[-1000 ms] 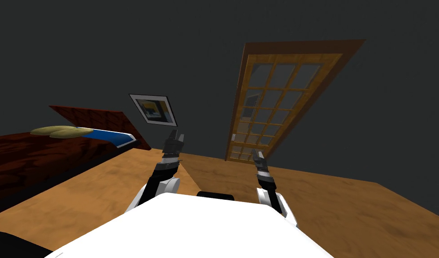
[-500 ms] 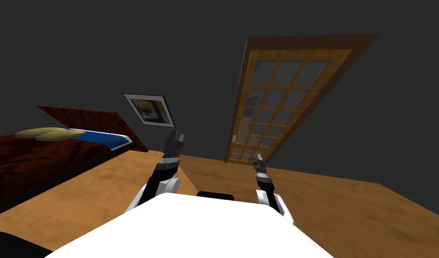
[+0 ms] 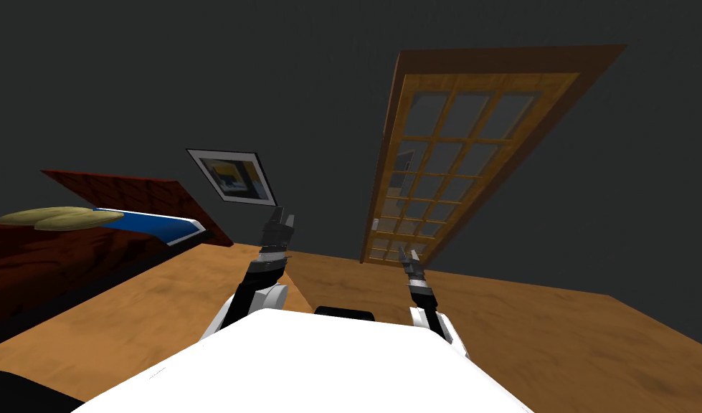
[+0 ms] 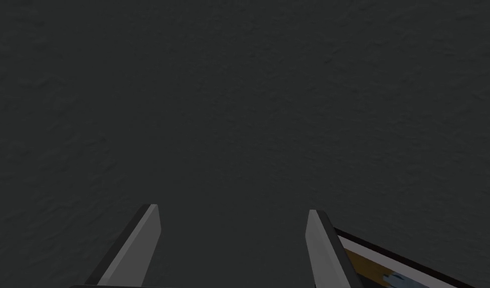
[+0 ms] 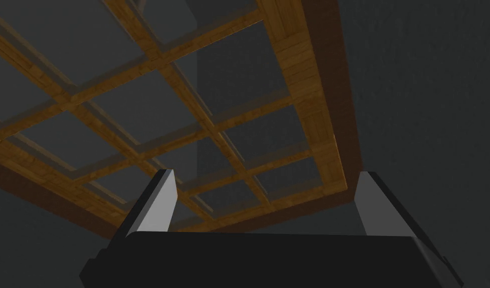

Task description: Pull the door open

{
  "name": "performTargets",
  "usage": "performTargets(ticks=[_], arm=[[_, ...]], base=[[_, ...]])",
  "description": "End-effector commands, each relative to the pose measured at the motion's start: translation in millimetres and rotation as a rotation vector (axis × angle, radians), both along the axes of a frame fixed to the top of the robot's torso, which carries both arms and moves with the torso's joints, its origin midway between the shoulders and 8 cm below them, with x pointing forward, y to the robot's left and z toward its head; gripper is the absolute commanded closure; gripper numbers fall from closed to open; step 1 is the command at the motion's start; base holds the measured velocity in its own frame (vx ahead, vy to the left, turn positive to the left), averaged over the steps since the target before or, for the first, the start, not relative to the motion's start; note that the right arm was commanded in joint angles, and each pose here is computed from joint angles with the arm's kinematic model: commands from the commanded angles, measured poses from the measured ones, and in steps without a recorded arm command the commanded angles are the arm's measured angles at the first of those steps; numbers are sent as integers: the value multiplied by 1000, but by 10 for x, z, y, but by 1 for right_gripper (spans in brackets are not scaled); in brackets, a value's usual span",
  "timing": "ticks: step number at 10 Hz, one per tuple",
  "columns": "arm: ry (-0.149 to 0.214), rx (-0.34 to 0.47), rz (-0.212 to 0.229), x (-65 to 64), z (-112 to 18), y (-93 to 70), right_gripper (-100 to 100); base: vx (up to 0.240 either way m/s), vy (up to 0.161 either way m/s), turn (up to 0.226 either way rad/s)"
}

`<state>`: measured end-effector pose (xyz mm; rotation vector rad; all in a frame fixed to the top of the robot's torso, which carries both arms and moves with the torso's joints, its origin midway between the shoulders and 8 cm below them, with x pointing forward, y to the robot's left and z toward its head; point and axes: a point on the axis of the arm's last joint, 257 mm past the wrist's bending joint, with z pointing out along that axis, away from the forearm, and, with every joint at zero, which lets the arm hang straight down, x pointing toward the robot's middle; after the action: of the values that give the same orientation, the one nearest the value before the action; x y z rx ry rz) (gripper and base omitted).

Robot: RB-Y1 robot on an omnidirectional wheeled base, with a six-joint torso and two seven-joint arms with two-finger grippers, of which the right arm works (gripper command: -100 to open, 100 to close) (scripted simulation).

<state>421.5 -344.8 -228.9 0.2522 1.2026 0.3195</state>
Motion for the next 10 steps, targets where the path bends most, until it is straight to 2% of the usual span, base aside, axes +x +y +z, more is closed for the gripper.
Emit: performTargets(ticks=[1, 8, 9, 10], arm=[[23, -29, -9, 16, -108, -7, -100], [116, -136, -38, 20, -577, -35, -100], [140, -163, -43, 14, -698, -36, -100], [152, -176, -45, 10, -757, -36, -100]], base=[[94, 32, -16], [97, 23, -16], [133, 23, -28], [130, 20, -21]])
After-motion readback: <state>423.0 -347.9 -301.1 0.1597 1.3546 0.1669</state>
